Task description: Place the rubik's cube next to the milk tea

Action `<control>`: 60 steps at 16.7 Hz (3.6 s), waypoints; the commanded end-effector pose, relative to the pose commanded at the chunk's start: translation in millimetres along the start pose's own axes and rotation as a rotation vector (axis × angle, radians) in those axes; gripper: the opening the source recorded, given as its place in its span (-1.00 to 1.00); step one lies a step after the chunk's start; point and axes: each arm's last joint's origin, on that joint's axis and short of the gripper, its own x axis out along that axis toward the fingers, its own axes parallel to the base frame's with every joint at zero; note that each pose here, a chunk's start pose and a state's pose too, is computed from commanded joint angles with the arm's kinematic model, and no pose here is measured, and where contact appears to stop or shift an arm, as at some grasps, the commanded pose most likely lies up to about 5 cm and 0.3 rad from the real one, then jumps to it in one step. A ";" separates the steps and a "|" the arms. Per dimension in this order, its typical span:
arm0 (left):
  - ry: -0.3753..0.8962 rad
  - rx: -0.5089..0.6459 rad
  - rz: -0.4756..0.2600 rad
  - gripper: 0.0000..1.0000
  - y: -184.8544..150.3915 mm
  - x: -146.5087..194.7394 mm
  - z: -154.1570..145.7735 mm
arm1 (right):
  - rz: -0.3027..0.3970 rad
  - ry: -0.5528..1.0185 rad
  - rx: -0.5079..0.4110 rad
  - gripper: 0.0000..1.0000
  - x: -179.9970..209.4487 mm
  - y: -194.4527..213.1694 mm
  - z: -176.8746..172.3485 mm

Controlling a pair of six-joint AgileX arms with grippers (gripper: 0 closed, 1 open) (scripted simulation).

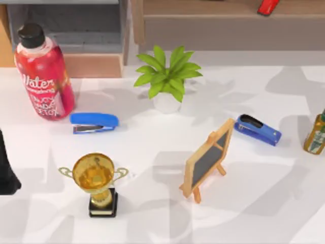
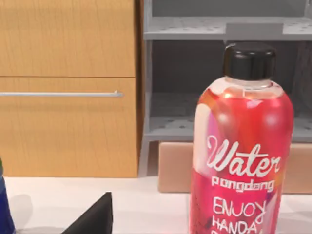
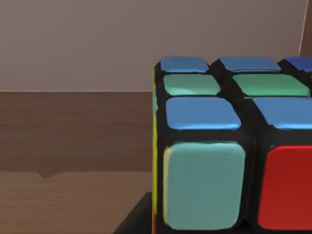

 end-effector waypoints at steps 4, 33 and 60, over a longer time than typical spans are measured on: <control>0.000 0.000 0.000 1.00 0.0 0.0 0.0 | 0.000 0.000 0.001 -1.00 -0.7 -0.1 6.7; 0.000 0.000 0.000 1.00 0.0 0.0 0.0 | 0.100 1.036 -0.029 -1.00 -26.0 118.8 115.7; 0.000 0.000 0.000 1.00 0.0 0.0 0.0 | 0.009 1.514 -0.029 -1.00 -18.0 91.3 40.4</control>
